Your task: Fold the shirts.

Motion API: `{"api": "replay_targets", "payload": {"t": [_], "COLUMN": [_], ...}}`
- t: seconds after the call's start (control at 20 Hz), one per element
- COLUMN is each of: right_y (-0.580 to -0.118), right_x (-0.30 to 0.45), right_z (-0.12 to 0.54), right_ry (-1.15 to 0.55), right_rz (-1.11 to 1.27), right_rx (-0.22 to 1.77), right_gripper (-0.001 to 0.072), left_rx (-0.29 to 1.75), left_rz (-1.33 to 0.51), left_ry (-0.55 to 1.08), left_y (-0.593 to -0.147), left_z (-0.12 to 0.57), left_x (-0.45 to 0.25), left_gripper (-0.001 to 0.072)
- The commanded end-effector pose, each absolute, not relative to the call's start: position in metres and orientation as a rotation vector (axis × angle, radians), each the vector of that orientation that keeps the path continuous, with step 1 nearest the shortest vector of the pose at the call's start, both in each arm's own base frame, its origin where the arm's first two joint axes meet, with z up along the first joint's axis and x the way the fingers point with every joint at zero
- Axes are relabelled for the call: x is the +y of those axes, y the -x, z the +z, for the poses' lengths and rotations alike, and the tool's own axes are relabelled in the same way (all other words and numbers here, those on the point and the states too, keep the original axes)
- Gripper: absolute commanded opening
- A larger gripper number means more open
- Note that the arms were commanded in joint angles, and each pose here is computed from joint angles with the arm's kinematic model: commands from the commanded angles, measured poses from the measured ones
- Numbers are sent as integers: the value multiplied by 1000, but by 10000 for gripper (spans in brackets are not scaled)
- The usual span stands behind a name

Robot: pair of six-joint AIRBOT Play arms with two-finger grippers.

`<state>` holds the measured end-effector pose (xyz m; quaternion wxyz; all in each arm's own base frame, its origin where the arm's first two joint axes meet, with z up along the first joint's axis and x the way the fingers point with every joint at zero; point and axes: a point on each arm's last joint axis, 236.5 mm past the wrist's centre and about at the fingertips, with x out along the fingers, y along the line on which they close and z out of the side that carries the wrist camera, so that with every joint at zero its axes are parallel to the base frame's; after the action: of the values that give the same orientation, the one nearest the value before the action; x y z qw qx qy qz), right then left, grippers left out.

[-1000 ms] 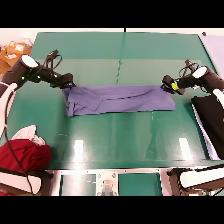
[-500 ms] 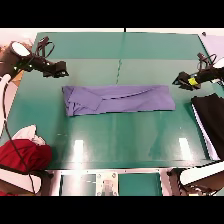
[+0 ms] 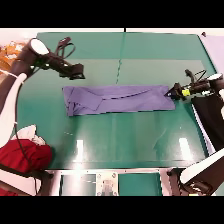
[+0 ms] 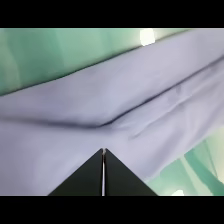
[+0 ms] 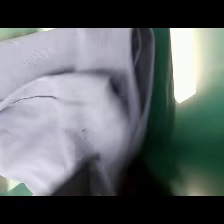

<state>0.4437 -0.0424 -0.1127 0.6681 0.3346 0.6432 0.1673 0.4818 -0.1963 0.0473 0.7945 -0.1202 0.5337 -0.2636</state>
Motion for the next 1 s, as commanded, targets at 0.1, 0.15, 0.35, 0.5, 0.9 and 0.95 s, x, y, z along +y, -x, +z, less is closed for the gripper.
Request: {"api": "replay_targets", "payload": {"t": [0.1,0.15,0.35,0.5,0.9,0.95], "right_y": [-454,-458,-456,-430,-386,-385], "right_x": [-15,-14,-11,9,83,87], "right_z": [-98,-79,25,101,183,179], "right_ry": [-748,-736,-633,-583,-486,-471], "right_rz": [518,540,563,571,623,621], "right_rx": [1410,1382,1256,1206,1150,1164], "right_gripper": [13,13,13,14,15,14], "left_rx": [950,933,1051,1151,1262,1280], "left_rz": [-632,-646,-745,-822,-899,-918], "left_ry": [217,217,335,396,485,487], "left_y": [-496,-495,-473,-444,-395,-391], "left_z": [68,69,18,-32,-78,-75], "left_x": [-272,-285,-350,-401,-480,-481], "left_gripper": [29,29,29,29,28,29]}}
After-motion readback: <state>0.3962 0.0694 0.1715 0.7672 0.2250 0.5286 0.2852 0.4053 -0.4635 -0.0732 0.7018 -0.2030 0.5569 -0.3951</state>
